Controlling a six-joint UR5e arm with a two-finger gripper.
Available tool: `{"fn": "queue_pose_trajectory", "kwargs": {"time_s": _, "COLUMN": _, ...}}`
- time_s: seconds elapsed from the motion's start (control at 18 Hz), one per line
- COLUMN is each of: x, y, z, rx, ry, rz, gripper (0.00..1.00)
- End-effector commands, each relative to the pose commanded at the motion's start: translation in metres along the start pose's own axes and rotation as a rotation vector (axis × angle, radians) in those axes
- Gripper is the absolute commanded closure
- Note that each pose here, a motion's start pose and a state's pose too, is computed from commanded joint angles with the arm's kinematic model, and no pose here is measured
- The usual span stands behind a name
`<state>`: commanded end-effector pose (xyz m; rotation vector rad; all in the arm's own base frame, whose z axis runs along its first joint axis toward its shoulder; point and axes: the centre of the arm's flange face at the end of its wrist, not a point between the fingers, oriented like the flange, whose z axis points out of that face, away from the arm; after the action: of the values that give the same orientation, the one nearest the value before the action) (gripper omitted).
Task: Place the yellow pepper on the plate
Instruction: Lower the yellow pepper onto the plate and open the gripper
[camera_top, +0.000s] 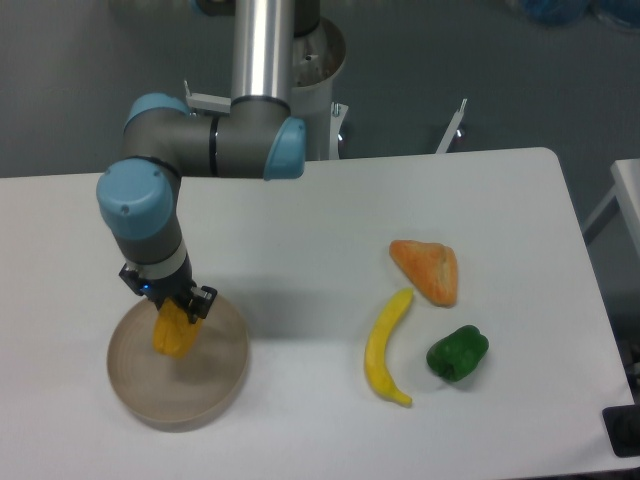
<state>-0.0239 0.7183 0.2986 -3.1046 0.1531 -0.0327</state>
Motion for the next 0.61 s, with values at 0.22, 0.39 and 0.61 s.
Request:
{"fn": "queue_pose_trajectory", "kwargs": {"time_s": 0.22, "x": 0.000, "y": -0.002, "z": 0.010, "rx": -0.011, "ry": 0.007, "rz": 0.003, "gripper": 0.51}}
{"fn": "queue_pose_trajectory", "kwargs": {"time_s": 0.39, "x": 0.000, "y": -0.003, "z": 0.011, "rx": -0.012, "ry": 0.007, "rz": 0.004, "gripper": 0.51}}
{"fn": "queue_pose_trajectory", "kwargs": {"time_s": 0.61, "x": 0.003, "y": -0.004, "z": 0.017, "rx": -0.020, "ry": 0.010, "rz": 0.009, "gripper": 0.51}}
